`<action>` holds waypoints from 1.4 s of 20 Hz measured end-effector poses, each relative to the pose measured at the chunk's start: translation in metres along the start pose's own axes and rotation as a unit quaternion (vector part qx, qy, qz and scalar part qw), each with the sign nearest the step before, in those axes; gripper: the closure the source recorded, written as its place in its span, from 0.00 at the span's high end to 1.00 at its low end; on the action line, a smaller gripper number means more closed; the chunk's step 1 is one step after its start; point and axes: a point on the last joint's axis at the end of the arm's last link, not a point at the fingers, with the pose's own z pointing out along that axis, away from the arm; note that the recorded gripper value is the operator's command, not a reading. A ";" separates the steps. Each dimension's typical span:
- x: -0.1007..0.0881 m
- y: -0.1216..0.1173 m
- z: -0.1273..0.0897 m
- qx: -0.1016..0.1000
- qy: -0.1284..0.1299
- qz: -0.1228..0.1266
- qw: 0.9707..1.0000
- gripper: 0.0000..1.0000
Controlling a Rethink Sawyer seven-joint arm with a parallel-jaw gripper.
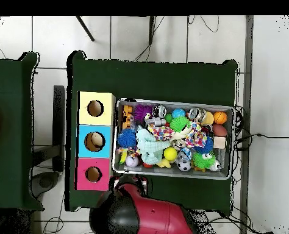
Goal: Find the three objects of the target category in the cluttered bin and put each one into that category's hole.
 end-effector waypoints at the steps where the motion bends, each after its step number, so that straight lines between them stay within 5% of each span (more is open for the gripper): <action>1: 0.000 -0.004 0.005 0.002 -0.004 0.001 1.000 1.00; 8: 0.013 -0.007 0.066 0.014 -0.020 -0.033 0.999 1.00; 13: 0.034 0.000 0.114 0.005 -0.004 -0.047 0.999 1.00; 28: 0.092 0.037 0.170 -0.019 0.079 -0.081 0.993 1.00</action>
